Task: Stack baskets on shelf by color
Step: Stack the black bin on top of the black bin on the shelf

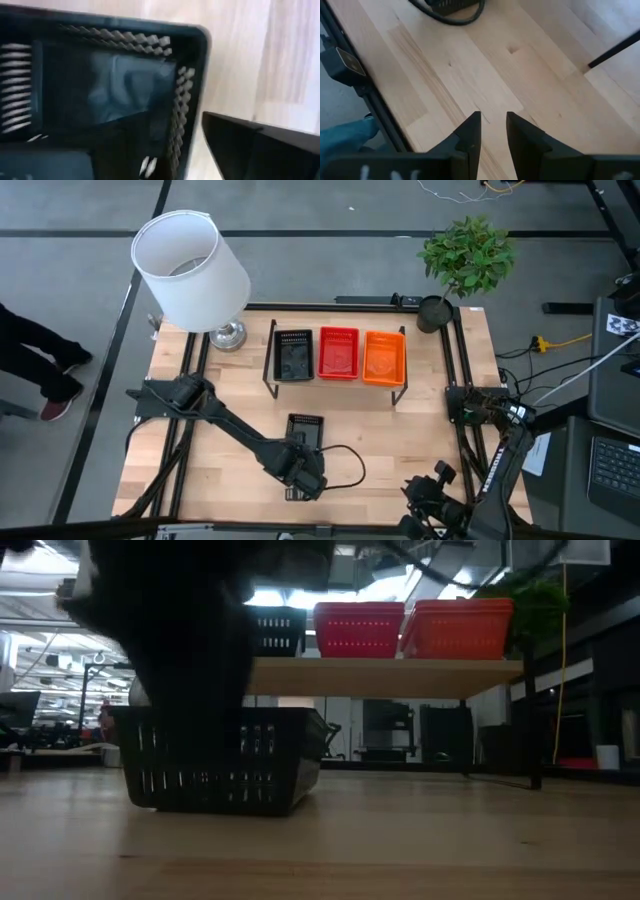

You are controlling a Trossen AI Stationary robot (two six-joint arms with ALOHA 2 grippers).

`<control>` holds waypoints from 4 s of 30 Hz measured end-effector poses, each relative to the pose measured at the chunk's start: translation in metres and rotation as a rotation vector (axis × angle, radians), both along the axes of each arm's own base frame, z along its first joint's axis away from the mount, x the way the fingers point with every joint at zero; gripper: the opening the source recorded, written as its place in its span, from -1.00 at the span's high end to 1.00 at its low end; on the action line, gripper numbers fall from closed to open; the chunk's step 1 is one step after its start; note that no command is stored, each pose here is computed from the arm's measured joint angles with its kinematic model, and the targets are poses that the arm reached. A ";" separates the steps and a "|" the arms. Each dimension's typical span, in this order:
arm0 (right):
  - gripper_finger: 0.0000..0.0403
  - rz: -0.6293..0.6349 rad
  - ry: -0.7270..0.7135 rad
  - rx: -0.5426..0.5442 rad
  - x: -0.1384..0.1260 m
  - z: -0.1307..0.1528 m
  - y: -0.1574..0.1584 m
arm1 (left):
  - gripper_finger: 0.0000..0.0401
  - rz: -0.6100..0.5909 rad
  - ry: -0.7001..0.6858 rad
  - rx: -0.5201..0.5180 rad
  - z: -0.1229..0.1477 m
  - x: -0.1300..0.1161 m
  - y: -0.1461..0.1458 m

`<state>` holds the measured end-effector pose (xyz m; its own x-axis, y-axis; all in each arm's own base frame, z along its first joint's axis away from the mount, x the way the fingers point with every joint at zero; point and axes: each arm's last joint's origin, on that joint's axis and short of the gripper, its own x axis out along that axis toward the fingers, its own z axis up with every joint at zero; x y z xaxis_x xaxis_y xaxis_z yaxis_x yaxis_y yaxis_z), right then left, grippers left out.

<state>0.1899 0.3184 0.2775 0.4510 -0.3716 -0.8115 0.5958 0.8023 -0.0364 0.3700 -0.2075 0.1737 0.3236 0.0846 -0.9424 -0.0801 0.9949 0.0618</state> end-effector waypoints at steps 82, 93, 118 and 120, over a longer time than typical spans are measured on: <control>0.55 -0.093 0.037 0.281 -0.005 -0.036 0.022 | 0.75 0.121 -0.190 0.088 0.179 -0.070 0.209; 0.55 -0.093 0.038 0.281 -0.005 -0.036 0.022 | 0.47 0.121 -0.295 0.074 0.206 -0.069 0.205; 0.55 -0.092 0.030 0.298 -0.004 -0.036 0.024 | 0.46 0.184 -0.265 0.298 0.189 -0.066 0.175; 0.55 -0.085 0.027 0.293 -0.004 -0.036 0.024 | 0.46 0.169 -0.292 0.275 0.200 -0.070 0.170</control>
<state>0.1861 0.3419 0.2420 0.4049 -0.1559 -0.9010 0.6633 0.7283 0.1720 0.3001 -0.0379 0.3733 0.5332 0.3942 -0.7486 -0.2938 0.9160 0.2731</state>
